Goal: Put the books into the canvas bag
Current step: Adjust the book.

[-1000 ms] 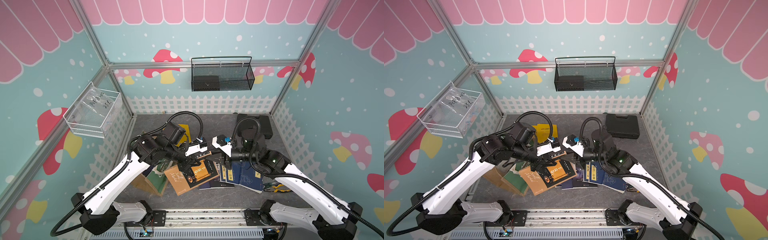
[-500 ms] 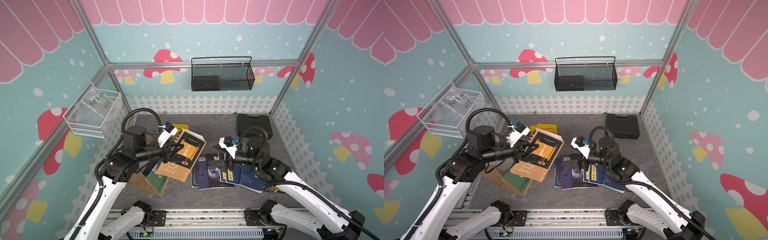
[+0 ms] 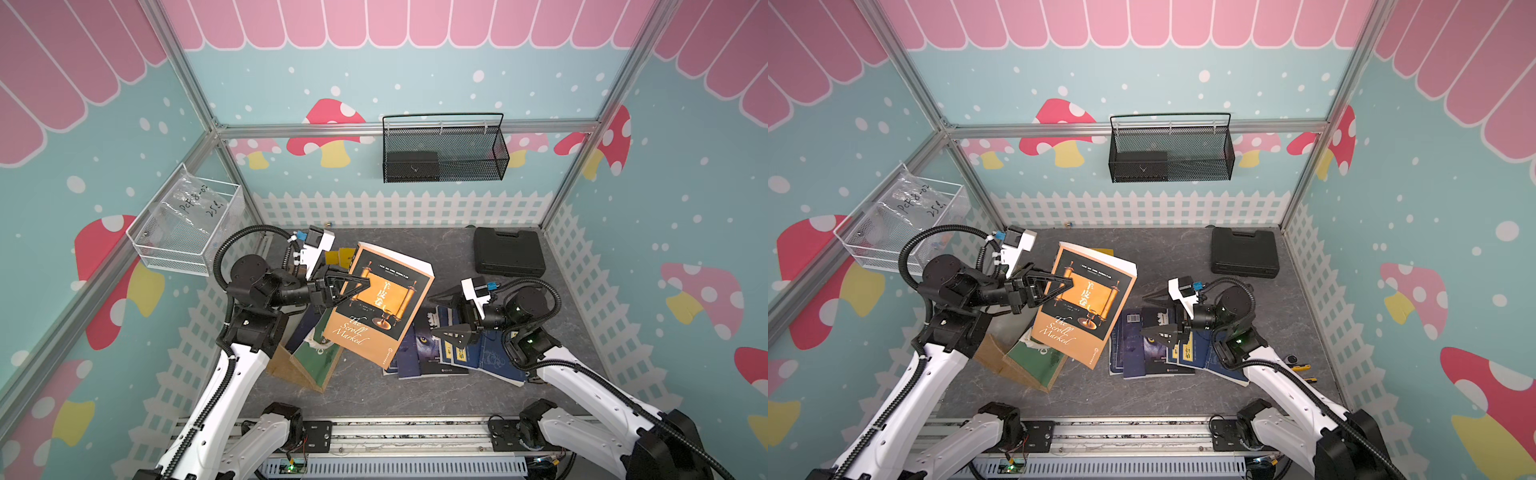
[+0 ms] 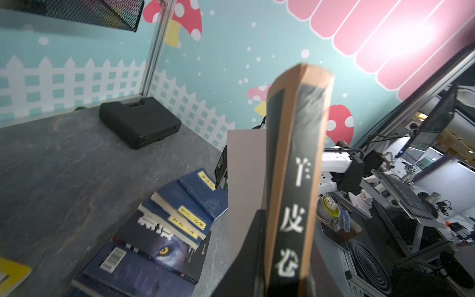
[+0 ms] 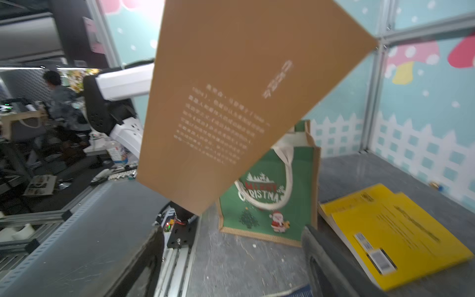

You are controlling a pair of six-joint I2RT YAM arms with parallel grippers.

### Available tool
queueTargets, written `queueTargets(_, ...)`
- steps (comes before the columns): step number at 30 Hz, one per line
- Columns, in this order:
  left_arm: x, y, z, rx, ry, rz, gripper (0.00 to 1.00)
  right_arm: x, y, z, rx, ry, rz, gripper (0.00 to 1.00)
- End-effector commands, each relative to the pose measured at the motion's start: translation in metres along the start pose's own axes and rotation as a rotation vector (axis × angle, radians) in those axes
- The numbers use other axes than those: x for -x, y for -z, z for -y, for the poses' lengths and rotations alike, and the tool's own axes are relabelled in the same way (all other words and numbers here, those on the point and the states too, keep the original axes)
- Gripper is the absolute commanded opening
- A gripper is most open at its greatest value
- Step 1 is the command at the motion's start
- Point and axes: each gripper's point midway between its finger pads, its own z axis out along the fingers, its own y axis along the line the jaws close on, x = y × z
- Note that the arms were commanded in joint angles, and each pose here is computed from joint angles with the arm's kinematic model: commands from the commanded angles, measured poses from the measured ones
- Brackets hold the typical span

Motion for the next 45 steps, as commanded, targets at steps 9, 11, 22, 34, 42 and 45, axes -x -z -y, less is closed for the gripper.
queueTargets(9, 0.001, -0.004, 0.023, -0.092, -0.067, -0.03, 0.0, 0.041, -0.008, -0.022, 0.283, 0.098, 0.108, 0.86)
queueTargets(11, 0.001, -0.005, 0.02, -0.09, -0.065, -0.028, 0.0, 0.043, -0.014, -0.02, 0.312, 0.095, 0.115, 0.87)
queueTargets(22, 0.006, 0.013, -0.04, 0.211, -0.063, 0.055, 0.0, 0.063, -0.012, -0.046, 0.363, 0.131, 0.153, 0.68)
queueTargets(34, 0.014, 0.03, -0.062, 0.341, -0.051, 0.121, 0.0, 0.068, -0.012, -0.043, 0.287, 0.117, 0.147, 0.49)
queueTargets(42, 0.02, 0.026, -0.061, 0.286, -0.03, 0.135, 0.0, 0.08, -0.022, -0.029, 0.257, 0.107, 0.162, 0.1)
queueTargets(45, 0.024, 0.023, -0.052, 0.228, -0.033, 0.145, 0.0, 0.08, -0.032, -0.02, 0.259, 0.091, 0.161, 0.0)
